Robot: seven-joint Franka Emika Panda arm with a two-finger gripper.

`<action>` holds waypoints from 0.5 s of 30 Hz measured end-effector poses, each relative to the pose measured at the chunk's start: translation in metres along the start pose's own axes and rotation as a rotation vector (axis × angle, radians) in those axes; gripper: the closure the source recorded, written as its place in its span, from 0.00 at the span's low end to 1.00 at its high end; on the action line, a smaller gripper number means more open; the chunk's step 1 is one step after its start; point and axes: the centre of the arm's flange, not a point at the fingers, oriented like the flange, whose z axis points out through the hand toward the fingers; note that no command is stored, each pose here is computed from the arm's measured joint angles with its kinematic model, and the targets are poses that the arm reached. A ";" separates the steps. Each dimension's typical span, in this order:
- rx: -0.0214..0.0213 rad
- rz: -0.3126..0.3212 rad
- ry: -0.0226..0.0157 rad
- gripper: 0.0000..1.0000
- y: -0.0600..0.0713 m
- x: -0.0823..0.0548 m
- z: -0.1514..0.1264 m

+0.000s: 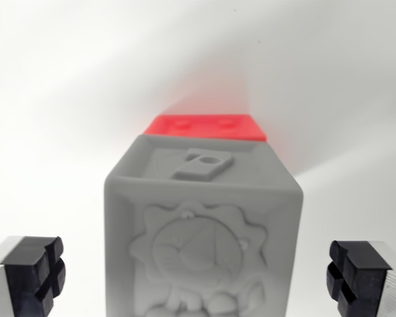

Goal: Destack cube

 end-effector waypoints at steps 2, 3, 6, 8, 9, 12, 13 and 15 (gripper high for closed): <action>-0.0003 0.000 -0.0001 0.00 0.000 0.000 0.004; 0.0002 0.000 -0.0001 0.00 0.000 0.000 0.006; 0.0007 0.000 -0.0001 0.00 0.000 0.000 0.013; 0.0003 0.001 -0.0002 0.00 0.000 0.000 0.017; -0.0001 0.001 -0.0003 0.00 0.000 0.000 0.019; 0.0015 0.001 0.0000 0.00 0.000 0.000 0.022; 0.0018 0.001 0.0000 0.00 0.000 0.000 0.023; 0.0015 0.001 0.0000 0.00 0.000 0.000 0.024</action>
